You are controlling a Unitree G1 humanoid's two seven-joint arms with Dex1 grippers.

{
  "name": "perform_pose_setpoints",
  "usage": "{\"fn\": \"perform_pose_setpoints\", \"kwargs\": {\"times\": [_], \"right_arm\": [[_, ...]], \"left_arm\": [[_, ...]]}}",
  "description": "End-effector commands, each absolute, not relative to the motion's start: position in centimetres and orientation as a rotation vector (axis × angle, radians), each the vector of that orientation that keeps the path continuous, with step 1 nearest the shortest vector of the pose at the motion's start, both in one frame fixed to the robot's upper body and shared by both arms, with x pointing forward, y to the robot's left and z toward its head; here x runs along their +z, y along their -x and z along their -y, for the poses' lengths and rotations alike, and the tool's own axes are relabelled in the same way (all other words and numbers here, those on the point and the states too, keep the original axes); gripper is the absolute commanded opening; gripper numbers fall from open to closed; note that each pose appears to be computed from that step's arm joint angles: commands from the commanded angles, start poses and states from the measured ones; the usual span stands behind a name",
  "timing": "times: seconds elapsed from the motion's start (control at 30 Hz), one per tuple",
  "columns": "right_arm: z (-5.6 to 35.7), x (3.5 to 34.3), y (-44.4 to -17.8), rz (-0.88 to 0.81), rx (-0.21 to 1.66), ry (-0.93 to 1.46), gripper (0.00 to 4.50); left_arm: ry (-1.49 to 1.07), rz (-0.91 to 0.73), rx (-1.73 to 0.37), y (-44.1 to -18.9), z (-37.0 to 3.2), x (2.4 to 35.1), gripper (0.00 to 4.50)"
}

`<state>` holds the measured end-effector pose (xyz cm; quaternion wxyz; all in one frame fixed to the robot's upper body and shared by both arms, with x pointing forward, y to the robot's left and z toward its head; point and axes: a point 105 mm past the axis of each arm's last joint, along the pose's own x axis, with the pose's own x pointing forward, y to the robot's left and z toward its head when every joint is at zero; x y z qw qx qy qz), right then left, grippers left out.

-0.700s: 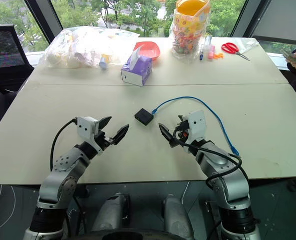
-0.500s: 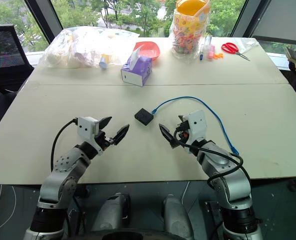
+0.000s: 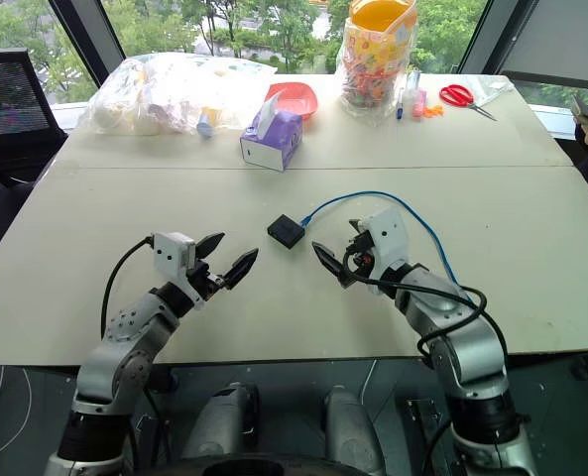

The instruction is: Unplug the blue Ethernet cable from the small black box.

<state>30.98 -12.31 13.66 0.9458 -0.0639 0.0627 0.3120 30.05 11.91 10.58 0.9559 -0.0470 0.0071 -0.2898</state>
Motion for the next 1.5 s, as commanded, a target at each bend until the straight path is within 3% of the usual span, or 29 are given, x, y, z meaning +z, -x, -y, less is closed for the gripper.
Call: {"fn": "perform_pose_setpoints", "kwargs": {"times": [0.03, 0.2, 0.3, 0.4, 0.6, 0.93, 1.17, 1.47, 1.5], "right_arm": [[12.4, 15.7, -31.4, -0.092, 0.697, 0.213, 4.5], [13.0, 16.2, -33.1, -0.22, 0.798, 0.403, 4.5], [12.2, 17.3, -33.8, -0.243, 0.936, 0.518, 4.5], [11.8, 17.5, -35.1, -0.297, 1.065, 0.816, 4.5], [9.4, 18.9, -37.2, -0.325, 1.307, 1.016, 4.5], [4.9, 17.8, -41.1, -0.365, 1.353, 1.219, 4.5], [5.3, 15.4, -41.5, -0.461, 1.331, 1.426, 4.5], [4.3, 14.1, -41.5, -0.458, 1.324, 1.422, 4.5], [4.3, 13.9, -41.4, -0.464, 1.326, 1.424, 4.25]], "left_arm": [[0.097, 0.012, -0.635, -29.7, -12.1, 12.0, 4.49], [0.107, -0.007, -0.646, -29.6, -12.2, 12.2, 4.49], [0.116, -0.007, -0.647, -29.5, -11.9, 12.3, 4.49], [0.112, -0.006, -0.648, -29.3, -11.8, 12.4, 4.49], [0.087, -0.008, -0.667, -28.9, -12.3, 12.6, 4.49], [0.047, 0.017, -0.619, -28.7, -13.1, 13.6, 4.49], [0.006, 0.019, -0.567, -27.5, -14.0, 13.5, 4.49], [-0.018, 0.023, -0.532, -27.5, -15.0, 13.8, 4.49], [-0.027, 0.022, -0.525, -27.6, -15.2, 13.7, 4.5]]}}
